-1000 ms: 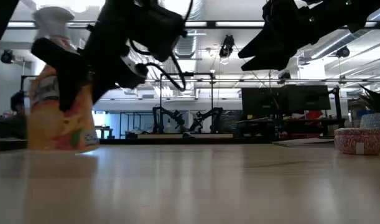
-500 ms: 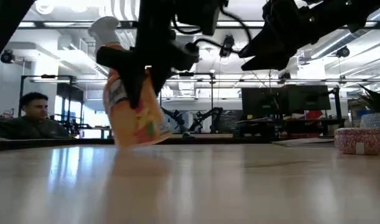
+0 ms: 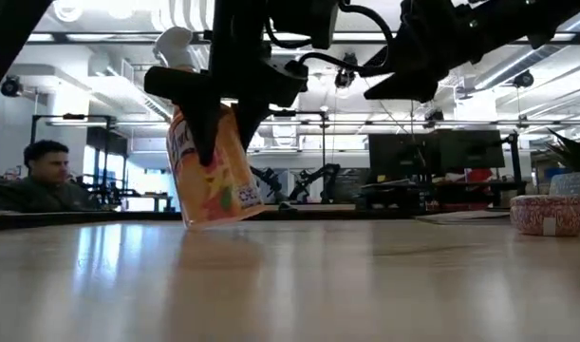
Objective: Apply microfiber cloth
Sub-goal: Move the spray cleaning bottle to the center, then spray the front and back of the tablet with the spray cleaning bottle
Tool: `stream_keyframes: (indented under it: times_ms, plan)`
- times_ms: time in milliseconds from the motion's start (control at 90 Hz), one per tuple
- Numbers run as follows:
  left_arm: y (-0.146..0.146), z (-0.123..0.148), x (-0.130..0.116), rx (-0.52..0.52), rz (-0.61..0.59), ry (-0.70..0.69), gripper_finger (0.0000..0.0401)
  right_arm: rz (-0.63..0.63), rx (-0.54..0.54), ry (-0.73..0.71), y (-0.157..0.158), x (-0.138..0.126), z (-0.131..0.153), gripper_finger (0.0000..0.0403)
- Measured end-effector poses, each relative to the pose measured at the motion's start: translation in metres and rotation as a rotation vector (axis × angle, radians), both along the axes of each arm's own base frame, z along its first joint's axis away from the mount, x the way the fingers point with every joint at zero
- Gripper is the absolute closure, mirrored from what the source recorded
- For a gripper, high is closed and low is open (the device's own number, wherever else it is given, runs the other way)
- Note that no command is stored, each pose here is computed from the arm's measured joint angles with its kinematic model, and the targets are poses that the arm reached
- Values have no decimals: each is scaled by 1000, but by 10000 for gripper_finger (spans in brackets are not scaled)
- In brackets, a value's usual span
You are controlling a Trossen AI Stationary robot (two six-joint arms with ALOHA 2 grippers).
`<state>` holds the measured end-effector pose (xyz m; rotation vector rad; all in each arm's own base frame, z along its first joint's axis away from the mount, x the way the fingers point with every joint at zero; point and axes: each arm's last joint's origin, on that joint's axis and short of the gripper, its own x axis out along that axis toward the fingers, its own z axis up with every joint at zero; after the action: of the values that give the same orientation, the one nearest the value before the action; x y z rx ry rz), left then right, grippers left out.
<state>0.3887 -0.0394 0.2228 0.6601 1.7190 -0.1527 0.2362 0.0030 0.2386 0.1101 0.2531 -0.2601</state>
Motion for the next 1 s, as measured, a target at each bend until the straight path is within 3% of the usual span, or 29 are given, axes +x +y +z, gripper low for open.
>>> stream_keyframes:
  times_ms: [211, 500, 800, 1000]
  plan:
    - [-3, -5, 8, -103, 15, -67, 116, 0, 1, -38, 0, 1, 4, 59]
    - [-4, 11, 4, -108, 93, -138, 102, 5, -23, -48, 0, 1, 5, 59]
    - [-36, 63, -31, -259, 287, -303, 110, 9, -62, -46, 0, 2, 9, 59]
    - [-76, 66, -71, -303, 322, -287, 129, 81, -97, -52, 12, 4, 17, 59]
